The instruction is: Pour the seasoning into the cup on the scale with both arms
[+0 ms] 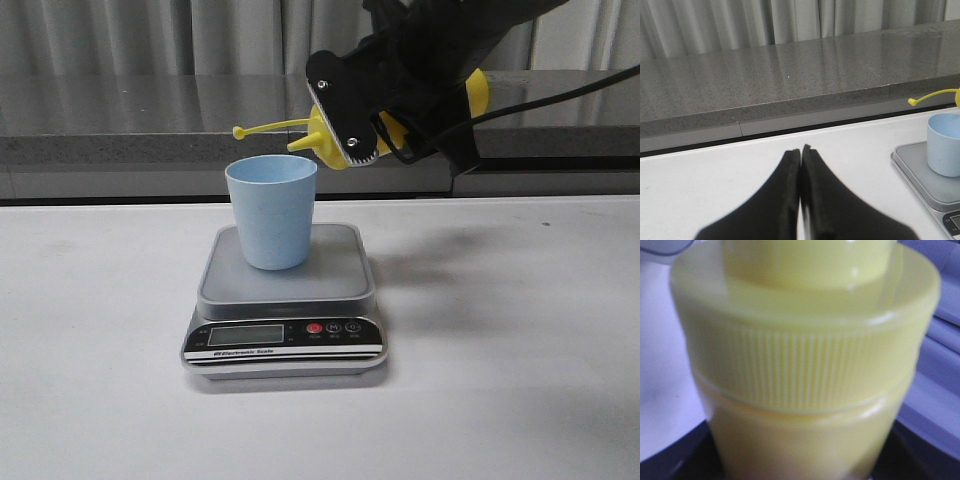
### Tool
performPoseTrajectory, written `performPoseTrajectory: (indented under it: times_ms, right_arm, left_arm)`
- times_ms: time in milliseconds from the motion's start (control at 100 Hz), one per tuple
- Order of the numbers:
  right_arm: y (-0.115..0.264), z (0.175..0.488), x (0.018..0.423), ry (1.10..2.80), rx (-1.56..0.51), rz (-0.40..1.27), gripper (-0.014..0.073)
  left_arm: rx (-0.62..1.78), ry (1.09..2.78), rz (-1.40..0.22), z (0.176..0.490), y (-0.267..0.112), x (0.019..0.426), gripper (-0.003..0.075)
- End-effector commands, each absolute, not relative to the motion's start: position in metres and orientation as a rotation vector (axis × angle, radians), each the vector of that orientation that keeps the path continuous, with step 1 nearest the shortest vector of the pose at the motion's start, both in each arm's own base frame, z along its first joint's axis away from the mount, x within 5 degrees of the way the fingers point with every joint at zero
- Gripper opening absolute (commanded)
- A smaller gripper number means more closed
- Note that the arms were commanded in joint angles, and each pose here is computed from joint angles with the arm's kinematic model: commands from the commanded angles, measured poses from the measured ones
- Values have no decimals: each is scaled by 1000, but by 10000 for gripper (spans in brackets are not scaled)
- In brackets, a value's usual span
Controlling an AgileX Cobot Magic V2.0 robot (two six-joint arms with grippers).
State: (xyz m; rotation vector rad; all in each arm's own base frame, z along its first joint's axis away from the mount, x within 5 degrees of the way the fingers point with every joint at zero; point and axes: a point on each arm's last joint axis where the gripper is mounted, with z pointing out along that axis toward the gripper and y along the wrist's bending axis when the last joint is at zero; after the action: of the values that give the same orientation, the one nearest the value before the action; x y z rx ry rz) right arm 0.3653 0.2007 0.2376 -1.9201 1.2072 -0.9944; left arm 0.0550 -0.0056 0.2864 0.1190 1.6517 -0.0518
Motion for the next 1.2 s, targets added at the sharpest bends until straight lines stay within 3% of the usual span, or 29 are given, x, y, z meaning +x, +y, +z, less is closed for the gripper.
performPoseTrajectory:
  times_ms: [0, 740, 1000, 1190]
  right_arm:
    - [198, 270, 365, 1158, -1841, -1066, 279]
    - [199, 270, 364, 1238, -1762, -1000, 279]
    - [205, 279, 358, 1343, -1607, -668, 279]
    - [187, 297, 362, 1449, -1390, -474, 277]
  left_arm:
    - [109, 1555, -58, 301, -6, 55, -18]
    - [109, 1555, -58, 301, -6, 55, -18]
    - [109, 1555, -58, 301, -6, 55, -18]
    - [109, 1555, -58, 301, -6, 55, -18]
